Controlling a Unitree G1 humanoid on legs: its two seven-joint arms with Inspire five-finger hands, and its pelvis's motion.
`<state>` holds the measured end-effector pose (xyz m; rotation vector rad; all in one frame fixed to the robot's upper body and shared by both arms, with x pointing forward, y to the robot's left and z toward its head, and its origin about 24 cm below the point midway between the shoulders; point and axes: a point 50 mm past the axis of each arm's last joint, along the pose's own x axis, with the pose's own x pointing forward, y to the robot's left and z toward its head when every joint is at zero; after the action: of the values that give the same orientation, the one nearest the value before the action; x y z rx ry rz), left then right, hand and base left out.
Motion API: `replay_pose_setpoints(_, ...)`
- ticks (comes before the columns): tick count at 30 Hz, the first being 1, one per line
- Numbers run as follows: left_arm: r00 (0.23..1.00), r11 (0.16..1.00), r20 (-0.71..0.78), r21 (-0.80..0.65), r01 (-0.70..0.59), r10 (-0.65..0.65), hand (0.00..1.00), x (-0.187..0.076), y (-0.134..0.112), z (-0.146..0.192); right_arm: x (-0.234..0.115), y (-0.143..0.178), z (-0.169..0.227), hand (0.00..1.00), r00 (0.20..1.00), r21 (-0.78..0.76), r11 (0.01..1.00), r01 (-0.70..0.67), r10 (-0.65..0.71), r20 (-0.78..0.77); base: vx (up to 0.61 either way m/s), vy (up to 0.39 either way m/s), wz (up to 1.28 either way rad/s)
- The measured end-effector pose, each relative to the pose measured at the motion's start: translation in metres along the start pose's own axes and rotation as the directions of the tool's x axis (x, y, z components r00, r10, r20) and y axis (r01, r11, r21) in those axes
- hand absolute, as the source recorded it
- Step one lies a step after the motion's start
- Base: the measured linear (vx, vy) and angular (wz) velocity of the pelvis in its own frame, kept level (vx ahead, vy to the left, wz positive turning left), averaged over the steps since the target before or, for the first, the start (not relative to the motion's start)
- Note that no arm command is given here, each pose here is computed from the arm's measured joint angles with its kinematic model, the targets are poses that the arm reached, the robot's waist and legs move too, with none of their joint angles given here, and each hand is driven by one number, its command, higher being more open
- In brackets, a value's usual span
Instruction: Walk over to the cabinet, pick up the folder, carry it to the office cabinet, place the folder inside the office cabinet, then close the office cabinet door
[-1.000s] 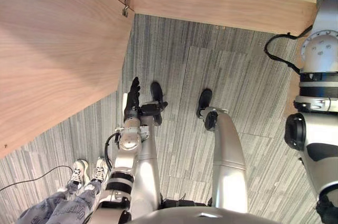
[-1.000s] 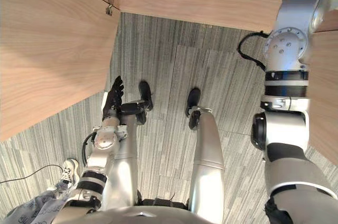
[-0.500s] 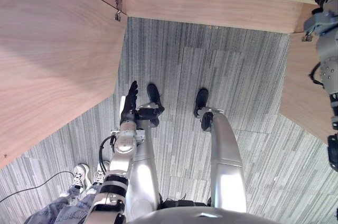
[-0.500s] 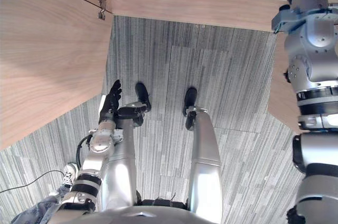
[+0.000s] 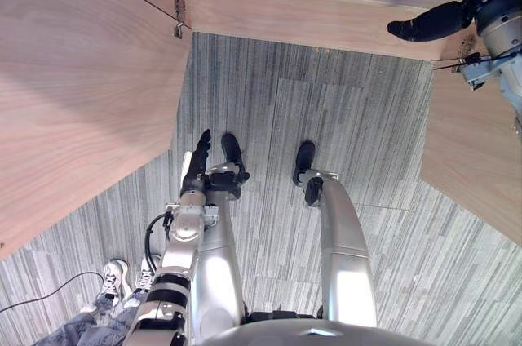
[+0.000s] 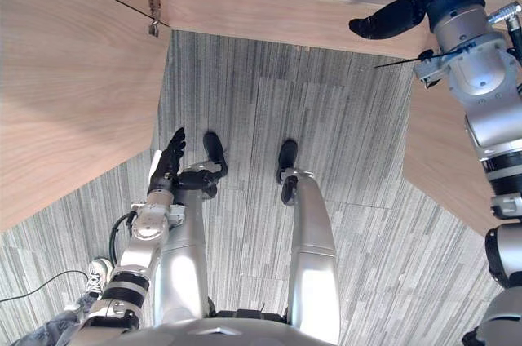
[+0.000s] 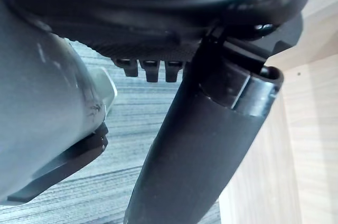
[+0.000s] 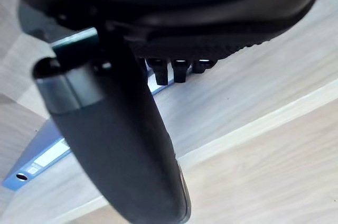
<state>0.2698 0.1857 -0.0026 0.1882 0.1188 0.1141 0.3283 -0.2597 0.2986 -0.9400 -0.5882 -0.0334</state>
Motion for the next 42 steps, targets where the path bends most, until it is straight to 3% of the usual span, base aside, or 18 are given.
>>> replay_pose_setpoints(4, 1.000, 1.000, -0.006, 0.001, 0.017, -0.017, 1.00, 0.000, -0.001, -0.001, -0.003, 0.003, -0.002, 1.00, 1.000, 0.022, 1.000, -0.021, 0.021, -0.005, 0.00, 0.008, 0.00)
replay_pose_setpoints(8, 1.000, 1.000, -0.011, -0.002, 0.027, -0.027, 1.00, -0.001, -0.003, -0.003, -0.016, 0.011, -0.002, 1.00, 1.000, 0.157, 0.987, -0.018, 0.017, 0.011, 0.01, 0.016, 0.00)
replay_pose_setpoints(13, 1.000, 1.000, -0.010, -0.024, 0.016, -0.016, 1.00, -0.001, -0.007, -0.002, -0.033, 0.029, 0.013, 1.00, 0.984, 0.387, 0.912, 0.134, -0.170, 0.059, 0.00, 0.000, 0.00)
replay_pose_setpoints(18, 1.000, 0.999, -0.004, -0.032, 0.013, -0.013, 1.00, -0.001, -0.008, 0.000, -0.040, 0.014, 0.026, 1.00, 0.931, 0.367, 0.880, 0.301, -0.355, 0.088, 0.00, 0.022, 0.00)
replay_pose_setpoints(19, 1.000, 0.999, -0.003, -0.032, 0.011, -0.011, 1.00, -0.001, -0.008, 0.000, -0.041, 0.012, 0.027, 0.00, 0.925, 0.362, 0.877, 0.315, -0.370, 0.091, 0.00, 0.030, 0.00)
replay_pose_setpoints(32, 0.999, 0.999, 0.005, -0.024, -0.038, 0.038, 1.00, -0.001, -0.003, 0.002, -0.045, 0.031, 0.033, 0.00, 0.930, 0.192, 0.931, 0.310, -0.339, 0.144, 0.00, 0.005, 0.00)
replay_pose_setpoints(42, 0.998, 0.998, 0.004, -0.023, -0.064, 0.064, 1.00, 0.000, -0.002, 0.002, -0.026, 0.042, 0.016, 0.00, 0.951, 0.062, 0.953, 0.297, -0.301, 0.065, 0.00, 0.004, 0.01)
